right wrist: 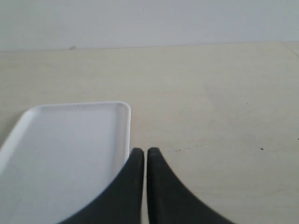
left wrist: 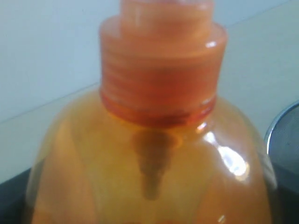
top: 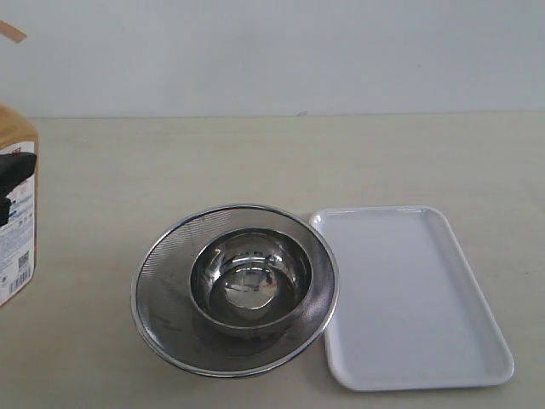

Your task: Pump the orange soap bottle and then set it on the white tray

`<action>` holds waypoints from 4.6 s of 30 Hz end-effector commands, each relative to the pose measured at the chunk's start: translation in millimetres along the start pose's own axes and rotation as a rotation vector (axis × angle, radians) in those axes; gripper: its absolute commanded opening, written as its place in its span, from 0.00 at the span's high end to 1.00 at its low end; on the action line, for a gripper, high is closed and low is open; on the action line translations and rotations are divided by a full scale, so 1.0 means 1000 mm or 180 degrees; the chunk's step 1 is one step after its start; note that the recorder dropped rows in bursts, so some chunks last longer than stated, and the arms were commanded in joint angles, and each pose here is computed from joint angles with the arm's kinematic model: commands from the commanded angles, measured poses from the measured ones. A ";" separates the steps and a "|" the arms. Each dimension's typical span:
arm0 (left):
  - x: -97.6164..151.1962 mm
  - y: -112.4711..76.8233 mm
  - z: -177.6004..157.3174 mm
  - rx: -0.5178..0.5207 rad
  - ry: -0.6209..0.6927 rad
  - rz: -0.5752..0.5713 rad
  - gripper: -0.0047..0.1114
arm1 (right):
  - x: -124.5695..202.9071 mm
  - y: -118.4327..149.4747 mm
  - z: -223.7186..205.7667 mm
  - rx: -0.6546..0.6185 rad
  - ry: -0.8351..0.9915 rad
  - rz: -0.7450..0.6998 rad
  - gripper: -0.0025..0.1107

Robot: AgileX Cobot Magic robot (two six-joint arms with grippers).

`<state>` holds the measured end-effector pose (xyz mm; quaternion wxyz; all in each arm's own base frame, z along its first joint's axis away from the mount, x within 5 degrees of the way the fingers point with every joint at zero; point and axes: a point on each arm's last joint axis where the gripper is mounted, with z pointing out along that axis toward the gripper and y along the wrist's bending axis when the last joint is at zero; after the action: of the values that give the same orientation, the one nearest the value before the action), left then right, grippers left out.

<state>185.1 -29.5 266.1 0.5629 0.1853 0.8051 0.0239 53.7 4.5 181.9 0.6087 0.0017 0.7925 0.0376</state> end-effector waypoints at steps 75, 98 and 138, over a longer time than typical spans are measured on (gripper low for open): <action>-0.098 -0.004 0.130 0.1175 -0.0604 0.0310 0.92 | -0.027 -0.001 -0.004 0.0054 -0.0953 -0.0023 0.98; -0.028 -0.028 0.174 0.1676 0.0017 0.0054 0.92 | -0.037 -0.002 -0.008 -0.0096 -0.1333 0.0753 0.98; 0.022 -0.004 0.263 0.2349 -0.0172 -0.0492 0.92 | -0.038 -0.002 -0.009 -0.0093 -0.1383 0.0714 0.98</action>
<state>418.9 -72.8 169.5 0.5044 0.3125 0.7343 -0.3298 55.8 0.6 219.6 0.7509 0.0941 0.6423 0.1214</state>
